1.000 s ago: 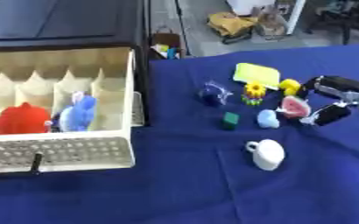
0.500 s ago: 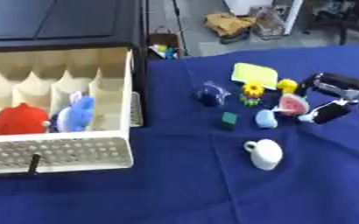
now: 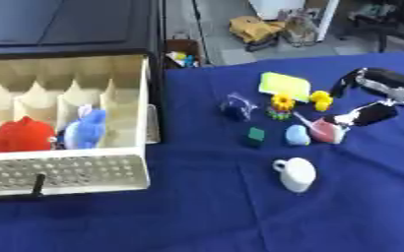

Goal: Pick up objects from table and place into drawer.

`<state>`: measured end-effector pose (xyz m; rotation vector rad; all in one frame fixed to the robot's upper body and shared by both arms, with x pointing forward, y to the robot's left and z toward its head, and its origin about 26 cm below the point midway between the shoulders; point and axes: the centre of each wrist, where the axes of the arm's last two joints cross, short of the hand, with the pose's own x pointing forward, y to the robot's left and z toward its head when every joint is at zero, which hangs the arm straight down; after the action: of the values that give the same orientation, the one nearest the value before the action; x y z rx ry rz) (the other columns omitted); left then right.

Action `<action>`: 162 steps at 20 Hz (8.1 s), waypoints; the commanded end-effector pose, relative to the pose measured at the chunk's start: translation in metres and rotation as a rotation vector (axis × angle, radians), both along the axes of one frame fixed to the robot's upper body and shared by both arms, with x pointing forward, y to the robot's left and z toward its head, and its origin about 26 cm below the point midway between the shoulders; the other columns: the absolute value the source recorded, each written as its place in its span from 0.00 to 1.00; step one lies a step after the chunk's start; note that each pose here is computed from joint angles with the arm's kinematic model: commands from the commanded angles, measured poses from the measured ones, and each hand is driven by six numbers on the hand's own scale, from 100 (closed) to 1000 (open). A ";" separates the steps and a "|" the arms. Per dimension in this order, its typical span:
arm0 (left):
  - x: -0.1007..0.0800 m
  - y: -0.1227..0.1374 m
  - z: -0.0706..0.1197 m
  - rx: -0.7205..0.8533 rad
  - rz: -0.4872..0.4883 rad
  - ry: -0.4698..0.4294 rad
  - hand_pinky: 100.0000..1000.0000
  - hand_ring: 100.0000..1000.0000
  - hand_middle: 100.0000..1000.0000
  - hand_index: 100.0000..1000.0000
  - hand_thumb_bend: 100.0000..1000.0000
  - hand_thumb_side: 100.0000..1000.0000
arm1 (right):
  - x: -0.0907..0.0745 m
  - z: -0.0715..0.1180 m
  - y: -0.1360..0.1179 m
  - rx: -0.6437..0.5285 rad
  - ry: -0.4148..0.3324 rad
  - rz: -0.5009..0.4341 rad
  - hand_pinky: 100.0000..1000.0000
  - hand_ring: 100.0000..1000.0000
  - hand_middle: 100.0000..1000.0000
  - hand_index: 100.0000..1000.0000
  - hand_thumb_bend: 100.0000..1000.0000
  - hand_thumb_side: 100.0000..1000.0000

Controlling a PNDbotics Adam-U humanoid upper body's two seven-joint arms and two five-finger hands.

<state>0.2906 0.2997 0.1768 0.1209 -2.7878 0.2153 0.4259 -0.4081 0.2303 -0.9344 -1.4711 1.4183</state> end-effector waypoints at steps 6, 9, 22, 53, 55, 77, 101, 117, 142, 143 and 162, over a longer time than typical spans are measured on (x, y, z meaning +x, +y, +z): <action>-0.001 0.003 0.009 0.023 0.003 -0.021 0.36 0.44 0.42 0.65 0.08 1.00 | -0.011 0.045 0.000 0.000 -0.129 0.016 0.79 0.86 0.62 0.74 0.47 0.44; -0.001 0.003 0.009 0.024 0.002 -0.021 0.36 0.44 0.42 0.65 0.08 1.00 | -0.010 0.042 0.000 -0.048 -0.089 0.008 0.81 0.88 0.71 0.80 0.48 0.44; -0.001 0.001 0.008 0.029 -0.005 -0.024 0.36 0.44 0.42 0.65 0.08 1.00 | 0.005 0.009 -0.007 -0.135 0.091 -0.049 0.83 0.92 0.74 0.87 0.51 0.39; -0.001 0.001 0.008 0.037 -0.004 -0.022 0.36 0.44 0.42 0.65 0.08 1.00 | 0.002 -0.009 -0.024 -0.165 0.162 -0.075 0.83 0.90 0.67 0.78 0.49 0.37; -0.001 0.001 0.008 0.038 -0.003 -0.021 0.36 0.44 0.42 0.65 0.08 1.00 | 0.001 -0.006 -0.024 -0.165 0.169 -0.061 0.83 0.89 0.64 0.76 0.49 0.37; -0.001 0.002 0.008 0.047 0.000 -0.012 0.36 0.44 0.43 0.65 0.09 1.00 | -0.005 0.007 -0.024 -0.185 0.217 -0.028 0.80 0.83 0.50 0.58 0.41 0.33; -0.001 0.002 0.008 0.049 -0.003 -0.013 0.36 0.44 0.43 0.65 0.08 1.00 | -0.004 0.017 -0.016 -0.160 0.161 -0.027 0.77 0.80 0.42 0.45 0.09 0.11; -0.001 0.002 0.009 0.051 -0.005 -0.011 0.36 0.44 0.43 0.65 0.07 1.00 | -0.005 0.045 0.005 -0.101 -0.026 0.025 0.74 0.77 0.37 0.35 0.00 0.08; -0.001 0.003 0.009 0.050 -0.024 0.015 0.37 0.44 0.43 0.65 0.06 1.00 | -0.039 0.165 0.186 0.067 -0.410 0.586 0.73 0.75 0.36 0.32 0.00 0.12; -0.001 0.003 0.009 0.050 -0.025 0.016 0.37 0.44 0.43 0.65 0.06 1.00 | -0.041 0.168 0.195 0.086 -0.412 0.607 0.73 0.75 0.36 0.32 0.00 0.12; 0.000 -0.001 0.009 0.046 -0.054 0.022 0.37 0.45 0.43 0.65 0.06 1.00 | -0.067 0.177 0.314 0.230 -0.348 0.896 0.72 0.75 0.36 0.31 0.00 0.12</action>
<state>0.2910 0.2978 0.1773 0.0660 -2.7414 0.1606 0.3668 -0.0979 0.3975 -0.3674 -2.4079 1.6593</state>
